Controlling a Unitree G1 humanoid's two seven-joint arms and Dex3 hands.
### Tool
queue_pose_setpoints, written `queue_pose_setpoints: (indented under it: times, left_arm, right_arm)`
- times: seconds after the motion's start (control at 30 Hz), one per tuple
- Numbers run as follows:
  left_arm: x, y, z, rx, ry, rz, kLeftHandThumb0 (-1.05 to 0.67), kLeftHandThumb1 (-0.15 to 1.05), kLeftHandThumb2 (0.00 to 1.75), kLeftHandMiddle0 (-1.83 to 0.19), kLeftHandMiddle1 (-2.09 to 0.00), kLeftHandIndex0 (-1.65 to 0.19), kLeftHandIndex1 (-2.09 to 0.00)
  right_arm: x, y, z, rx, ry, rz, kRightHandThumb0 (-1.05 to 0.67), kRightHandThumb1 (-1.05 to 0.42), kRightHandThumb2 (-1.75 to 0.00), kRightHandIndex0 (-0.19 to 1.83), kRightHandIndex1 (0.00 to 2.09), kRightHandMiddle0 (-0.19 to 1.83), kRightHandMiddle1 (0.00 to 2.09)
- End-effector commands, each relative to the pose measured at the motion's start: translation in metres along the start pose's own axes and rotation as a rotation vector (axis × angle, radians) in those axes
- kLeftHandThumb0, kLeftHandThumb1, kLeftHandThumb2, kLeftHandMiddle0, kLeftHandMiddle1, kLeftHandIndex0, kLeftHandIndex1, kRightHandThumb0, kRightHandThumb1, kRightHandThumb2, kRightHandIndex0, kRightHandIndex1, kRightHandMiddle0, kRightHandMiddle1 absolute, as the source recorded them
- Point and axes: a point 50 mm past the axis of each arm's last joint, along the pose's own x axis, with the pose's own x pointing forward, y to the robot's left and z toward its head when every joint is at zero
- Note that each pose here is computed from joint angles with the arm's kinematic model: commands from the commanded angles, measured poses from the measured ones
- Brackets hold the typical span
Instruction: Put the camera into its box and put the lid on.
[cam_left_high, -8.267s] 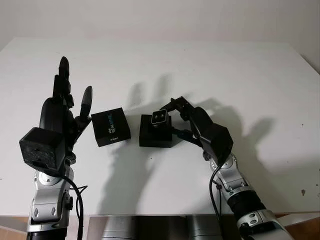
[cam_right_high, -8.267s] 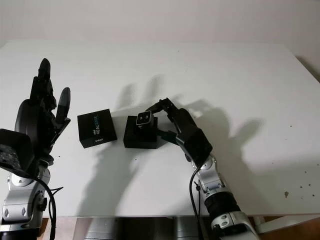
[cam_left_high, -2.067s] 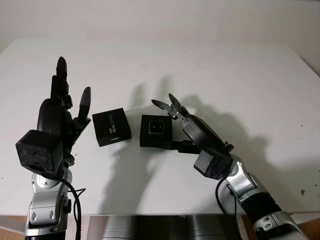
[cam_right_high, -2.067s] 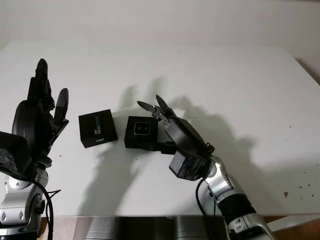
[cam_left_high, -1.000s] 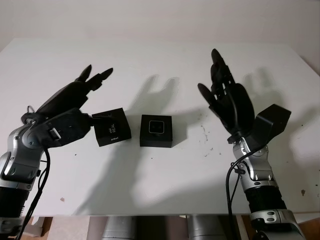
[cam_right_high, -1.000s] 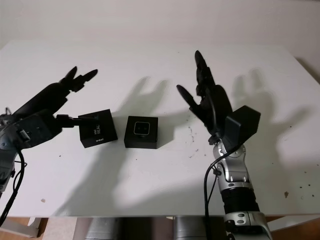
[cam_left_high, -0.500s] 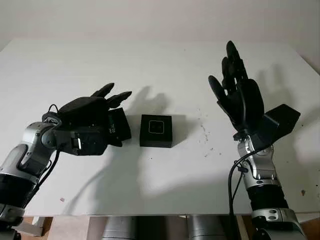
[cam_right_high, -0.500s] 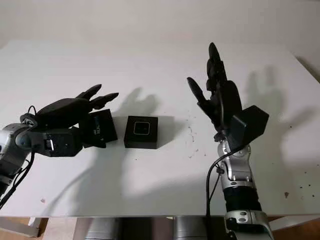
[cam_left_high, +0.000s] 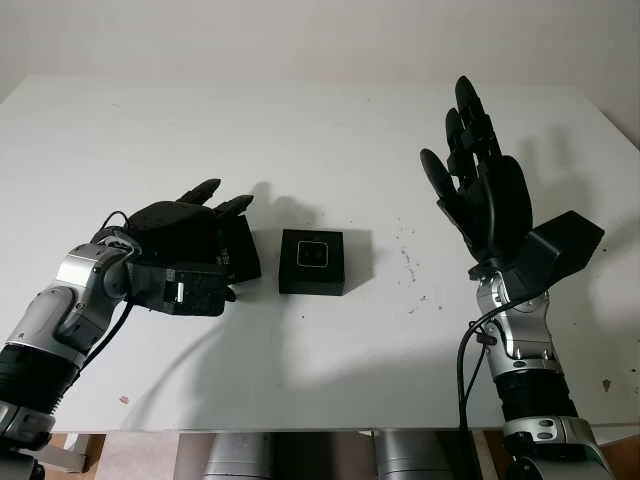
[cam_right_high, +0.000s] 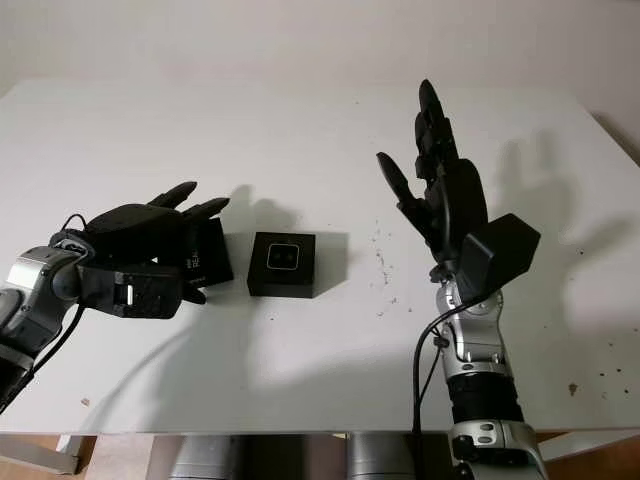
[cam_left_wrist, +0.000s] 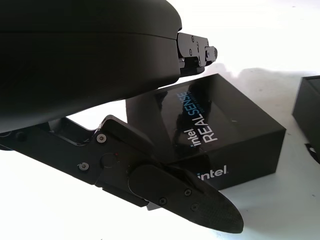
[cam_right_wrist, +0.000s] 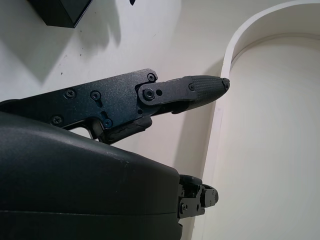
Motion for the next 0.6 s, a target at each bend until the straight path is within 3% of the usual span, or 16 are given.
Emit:
queue_pose_setpoints:
  times: [0.0, 0.13, 0.3, 0.33, 0.47, 0.57]
  left_arm:
    - [0.0, -0.002, 0.003, -0.008, 0.008, -0.004, -0.79, 0.91, 0.05, -0.03, -0.07, 0.08, -0.05]
    - [-0.001, -0.002, 0.006, -0.035, 0.046, -0.013, -0.76, 0.92, 0.06, -0.09, -0.08, 0.07, -0.05]
    - [-0.007, -0.002, 0.01, -0.114, 0.024, 0.032, -0.59, 0.92, 0.05, -0.28, -0.16, -0.04, -0.1]
    - [-0.008, -0.001, 0.011, -0.125, 0.019, 0.038, -0.52, 0.91, 0.05, -0.34, -0.24, -0.09, -0.13]
    - [-0.01, -0.001, 0.013, -0.141, 0.014, 0.027, -0.37, 0.91, 0.06, -0.2, -0.84, -0.21, -0.17]
    - [-0.011, -0.002, 0.013, -0.15, 0.003, 0.033, -0.3, 0.9, 0.05, -0.24, -0.99, -0.33, -0.23]
  right_arm:
    - [-0.002, -0.003, 0.001, -0.008, -0.007, -0.008, -0.61, -1.05, -0.2, -0.03, 0.07, 0.07, 0.07]
    - [-0.002, -0.004, 0.001, -0.01, -0.004, -0.01, -0.61, -1.05, -0.2, -0.03, 0.07, 0.08, 0.07]
    - [-0.003, -0.004, 0.001, -0.027, -0.012, -0.012, -0.6, -1.05, -0.2, -0.02, 0.07, 0.08, 0.07]
    - [-0.003, -0.003, 0.001, -0.036, -0.018, -0.015, -0.59, -1.05, -0.21, 0.0, 0.08, 0.1, 0.08]
    - [-0.003, -0.002, 0.002, -0.022, -0.018, -0.019, -0.59, -1.05, -0.21, 0.01, 0.07, 0.11, 0.08]
    - [-0.003, -0.003, 0.002, -0.014, -0.019, -0.024, -0.58, -1.05, -0.21, 0.01, 0.07, 0.11, 0.08]
